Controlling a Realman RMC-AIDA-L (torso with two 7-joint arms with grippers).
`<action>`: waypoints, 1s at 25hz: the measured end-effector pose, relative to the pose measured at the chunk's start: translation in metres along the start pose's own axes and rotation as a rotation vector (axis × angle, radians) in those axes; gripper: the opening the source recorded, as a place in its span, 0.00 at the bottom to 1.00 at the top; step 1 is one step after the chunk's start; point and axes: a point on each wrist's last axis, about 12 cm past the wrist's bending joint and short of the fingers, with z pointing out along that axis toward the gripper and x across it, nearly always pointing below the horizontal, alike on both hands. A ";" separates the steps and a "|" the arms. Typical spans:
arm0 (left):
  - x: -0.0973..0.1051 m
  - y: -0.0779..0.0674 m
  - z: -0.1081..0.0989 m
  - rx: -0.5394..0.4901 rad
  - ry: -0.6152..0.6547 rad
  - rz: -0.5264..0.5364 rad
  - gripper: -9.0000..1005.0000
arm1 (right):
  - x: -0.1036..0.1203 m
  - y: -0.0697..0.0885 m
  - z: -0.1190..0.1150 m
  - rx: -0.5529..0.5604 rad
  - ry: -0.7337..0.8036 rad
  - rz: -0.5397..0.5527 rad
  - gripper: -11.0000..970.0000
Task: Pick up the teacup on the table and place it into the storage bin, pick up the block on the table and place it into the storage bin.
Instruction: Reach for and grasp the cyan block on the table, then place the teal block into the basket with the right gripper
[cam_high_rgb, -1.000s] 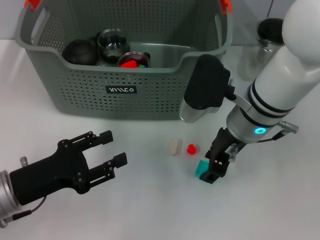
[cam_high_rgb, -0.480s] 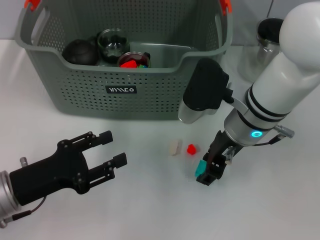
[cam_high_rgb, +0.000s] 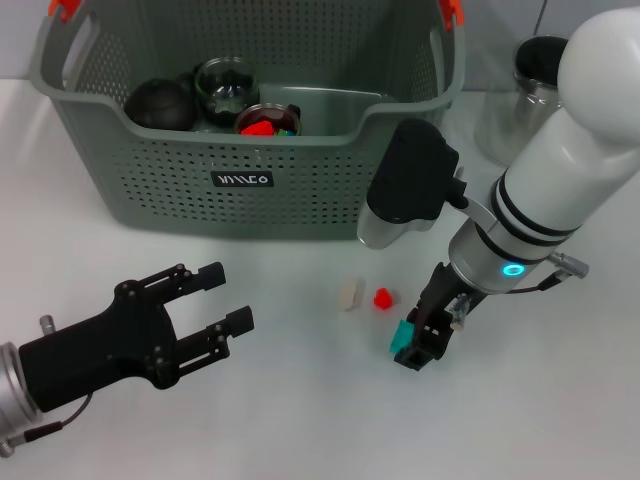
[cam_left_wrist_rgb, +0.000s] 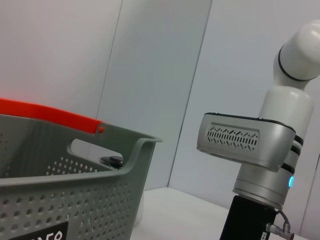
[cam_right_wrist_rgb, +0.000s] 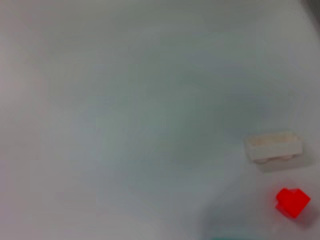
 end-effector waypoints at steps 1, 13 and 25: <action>0.000 0.000 0.000 0.000 0.000 0.000 0.66 | 0.000 0.000 0.000 0.001 -0.001 0.002 0.63; 0.001 0.000 0.000 -0.005 0.002 -0.004 0.66 | -0.003 -0.002 -0.018 -0.026 -0.060 0.038 0.43; 0.000 0.002 0.000 -0.007 0.001 -0.004 0.66 | 0.023 0.001 -0.172 0.022 -0.605 0.068 0.43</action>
